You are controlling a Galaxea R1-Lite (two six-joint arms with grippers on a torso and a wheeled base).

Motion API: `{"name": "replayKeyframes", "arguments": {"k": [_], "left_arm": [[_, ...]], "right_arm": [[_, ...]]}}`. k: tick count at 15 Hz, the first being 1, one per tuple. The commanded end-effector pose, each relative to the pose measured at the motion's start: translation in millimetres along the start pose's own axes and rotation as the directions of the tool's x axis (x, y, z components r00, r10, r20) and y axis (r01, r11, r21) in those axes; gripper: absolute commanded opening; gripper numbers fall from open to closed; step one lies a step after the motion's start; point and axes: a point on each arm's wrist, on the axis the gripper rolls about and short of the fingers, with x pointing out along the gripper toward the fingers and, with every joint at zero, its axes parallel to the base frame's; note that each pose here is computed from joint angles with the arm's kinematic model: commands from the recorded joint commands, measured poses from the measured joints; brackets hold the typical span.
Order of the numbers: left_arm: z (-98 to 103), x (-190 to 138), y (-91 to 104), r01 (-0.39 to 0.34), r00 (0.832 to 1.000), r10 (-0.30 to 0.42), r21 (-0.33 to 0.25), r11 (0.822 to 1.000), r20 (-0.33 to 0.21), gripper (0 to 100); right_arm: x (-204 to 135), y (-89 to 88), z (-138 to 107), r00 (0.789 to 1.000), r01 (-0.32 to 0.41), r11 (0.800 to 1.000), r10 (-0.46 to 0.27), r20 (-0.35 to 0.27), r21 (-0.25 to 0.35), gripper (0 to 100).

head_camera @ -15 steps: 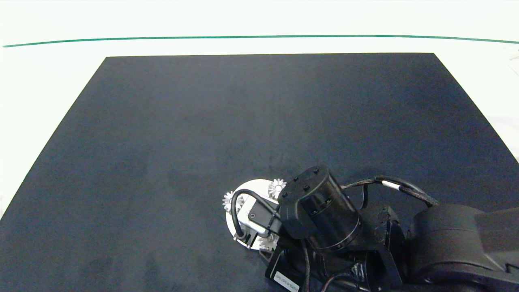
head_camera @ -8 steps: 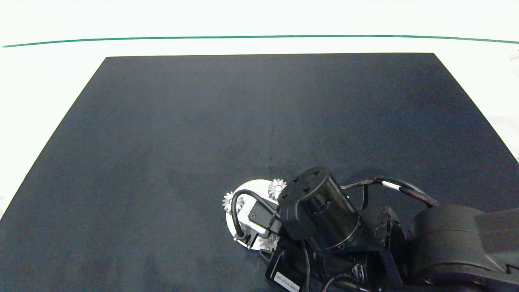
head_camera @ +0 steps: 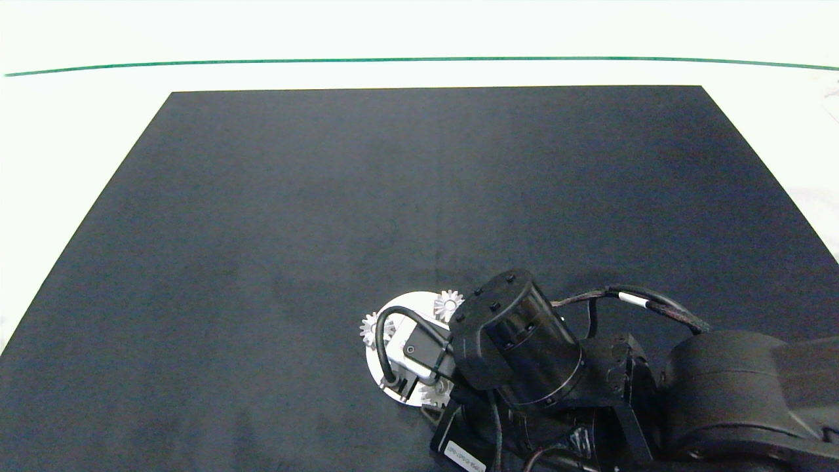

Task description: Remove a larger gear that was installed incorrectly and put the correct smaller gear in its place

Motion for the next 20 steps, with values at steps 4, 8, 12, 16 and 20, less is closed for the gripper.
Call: {"name": "replayKeyframes", "arguments": {"k": [4, 8, 12, 16, 20], "left_arm": [[-0.3, 0.3, -0.1, 0.0, 1.0, 0.0, 0.001, 1.0, -0.005, 100], [-0.7, 0.6, -0.2, 0.001, 1.0, -0.001, 0.001, 1.0, -0.008, 100], [-0.5, 0.3, -0.1, 0.001, 1.0, -0.001, 0.001, 1.0, -0.007, 100], [-0.5, 0.3, -0.1, 0.001, 1.0, -0.001, 0.001, 1.0, -0.007, 100], [-0.5, 0.3, -0.1, 0.002, 1.0, -0.002, 0.001, 1.0, -0.006, 100]], "right_arm": [[-1.1, -1.3, -0.1, 1.0, -0.001, 1.0, 0.001, -0.016, -0.006, 28], [-0.1, -1.0, -0.4, 1.0, -0.002, 1.0, 0.001, -0.019, -0.005, 28], [-1.0, -1.6, 0.9, 1.0, 0.0, 1.0, 0.0, -0.013, -0.004, 100], [-1.0, -1.6, 0.9, 1.0, 0.0, 1.0, 0.0, -0.013, -0.002, 100], [-2.4, -2.0, 1.1, 1.0, 0.0, 1.0, 0.0, -0.008, 0.002, 100]]}}
